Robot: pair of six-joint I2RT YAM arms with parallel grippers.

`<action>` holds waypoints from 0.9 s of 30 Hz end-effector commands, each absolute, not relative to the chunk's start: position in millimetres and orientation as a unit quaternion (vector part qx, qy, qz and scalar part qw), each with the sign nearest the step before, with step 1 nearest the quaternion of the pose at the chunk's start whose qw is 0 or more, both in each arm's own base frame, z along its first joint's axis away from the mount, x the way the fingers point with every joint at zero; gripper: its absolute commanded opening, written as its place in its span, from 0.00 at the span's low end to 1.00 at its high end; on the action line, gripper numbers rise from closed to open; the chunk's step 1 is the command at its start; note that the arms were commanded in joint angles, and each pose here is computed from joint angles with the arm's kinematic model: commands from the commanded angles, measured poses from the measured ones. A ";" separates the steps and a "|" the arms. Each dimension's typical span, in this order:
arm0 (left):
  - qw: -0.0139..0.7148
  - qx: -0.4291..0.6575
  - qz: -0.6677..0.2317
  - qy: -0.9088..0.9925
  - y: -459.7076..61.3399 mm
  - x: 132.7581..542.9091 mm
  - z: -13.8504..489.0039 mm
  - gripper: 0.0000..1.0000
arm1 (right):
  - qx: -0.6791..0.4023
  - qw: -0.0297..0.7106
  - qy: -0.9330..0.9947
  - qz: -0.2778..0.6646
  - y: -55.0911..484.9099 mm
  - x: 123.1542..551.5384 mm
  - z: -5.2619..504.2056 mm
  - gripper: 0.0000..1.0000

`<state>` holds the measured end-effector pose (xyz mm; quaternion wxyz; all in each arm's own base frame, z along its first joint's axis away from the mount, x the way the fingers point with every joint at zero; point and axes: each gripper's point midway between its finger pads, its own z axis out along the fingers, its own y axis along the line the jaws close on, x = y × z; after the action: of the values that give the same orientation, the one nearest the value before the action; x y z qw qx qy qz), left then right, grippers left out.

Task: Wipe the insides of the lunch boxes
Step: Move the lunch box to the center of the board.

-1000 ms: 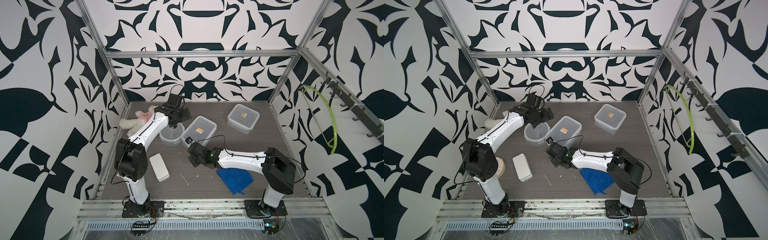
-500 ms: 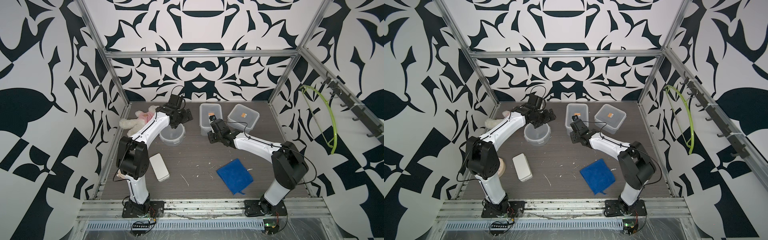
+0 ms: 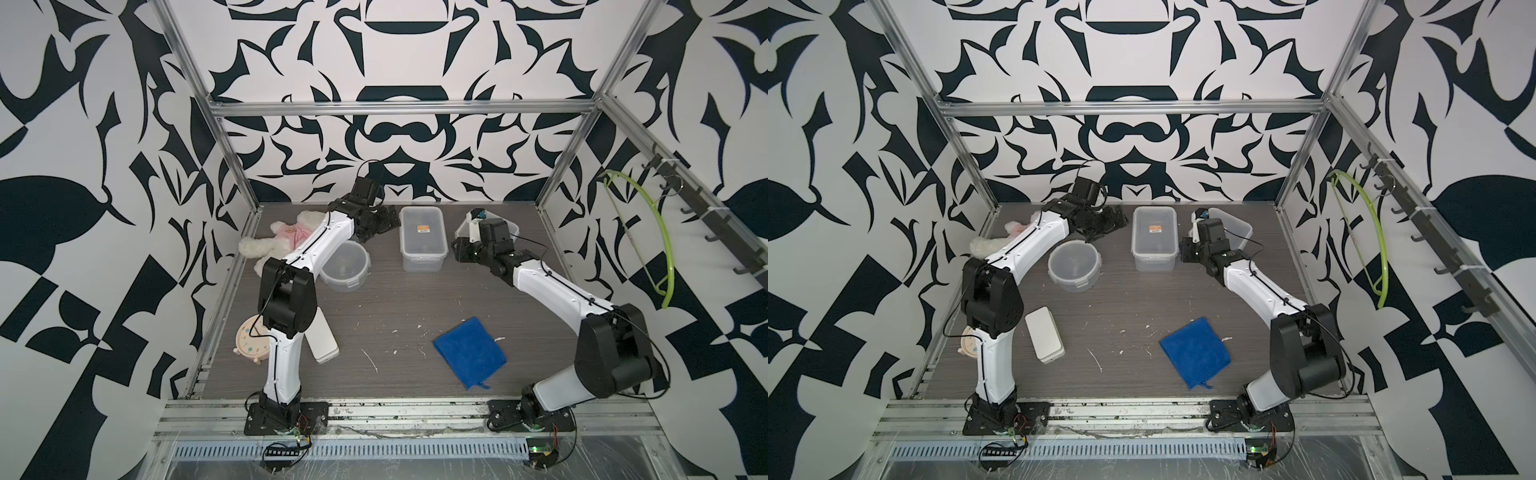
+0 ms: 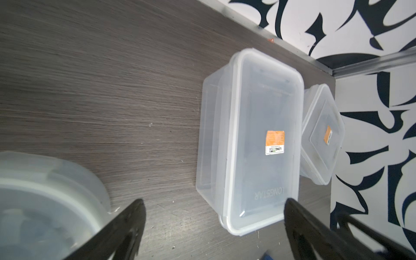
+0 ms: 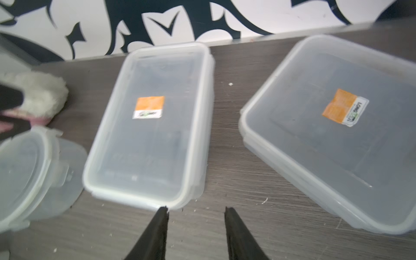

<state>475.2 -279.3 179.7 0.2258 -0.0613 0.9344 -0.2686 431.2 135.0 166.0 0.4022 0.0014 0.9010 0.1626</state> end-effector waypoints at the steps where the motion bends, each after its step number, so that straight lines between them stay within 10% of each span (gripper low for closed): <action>1: 0.200 -0.048 -0.275 0.939 -290.2 472.0 167.0 0.98 | 0.028 0.412 0.882 0.226 139.7 457.8 181.2 0.48; 15: 0.212 -0.053 -0.251 0.943 -282.4 480.3 172.3 1.00 | 0.009 0.289 0.900 0.326 199.6 442.4 102.7 0.52; 27: 0.212 -0.036 -0.291 0.932 -305.8 487.7 190.0 0.94 | -0.007 0.326 0.894 0.306 188.8 438.2 117.1 0.52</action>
<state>491.1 -296.2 194.8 0.2313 -0.0458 0.9311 -0.2784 423.9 198.7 86.4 0.2718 -0.0015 0.9129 0.3045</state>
